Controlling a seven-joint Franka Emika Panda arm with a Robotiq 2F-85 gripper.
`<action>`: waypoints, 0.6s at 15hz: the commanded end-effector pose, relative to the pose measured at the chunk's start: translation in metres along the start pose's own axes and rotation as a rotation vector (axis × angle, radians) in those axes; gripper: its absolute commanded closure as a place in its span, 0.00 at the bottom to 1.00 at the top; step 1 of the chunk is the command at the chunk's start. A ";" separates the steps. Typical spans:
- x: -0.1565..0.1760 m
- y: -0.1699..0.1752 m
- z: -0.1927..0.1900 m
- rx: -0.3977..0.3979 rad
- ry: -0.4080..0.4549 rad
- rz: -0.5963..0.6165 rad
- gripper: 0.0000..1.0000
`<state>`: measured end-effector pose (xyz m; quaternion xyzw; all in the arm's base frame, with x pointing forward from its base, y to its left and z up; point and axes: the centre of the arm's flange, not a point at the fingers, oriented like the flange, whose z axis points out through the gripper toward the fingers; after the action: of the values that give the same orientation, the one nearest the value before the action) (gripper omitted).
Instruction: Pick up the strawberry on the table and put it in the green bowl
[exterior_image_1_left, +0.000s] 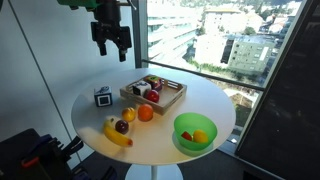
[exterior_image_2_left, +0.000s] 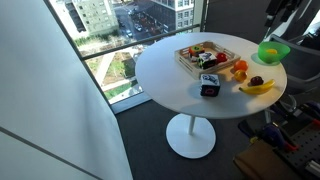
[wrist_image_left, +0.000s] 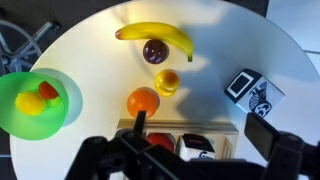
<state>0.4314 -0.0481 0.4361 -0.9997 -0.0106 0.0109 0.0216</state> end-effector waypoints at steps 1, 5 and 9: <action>-0.020 -0.007 -0.015 -0.019 -0.003 0.048 0.00; -0.028 -0.005 -0.022 -0.057 0.026 0.081 0.00; -0.021 -0.002 -0.021 -0.049 0.024 0.072 0.00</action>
<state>0.4106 -0.0474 0.4573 -0.9997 0.0256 -0.0006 -0.0034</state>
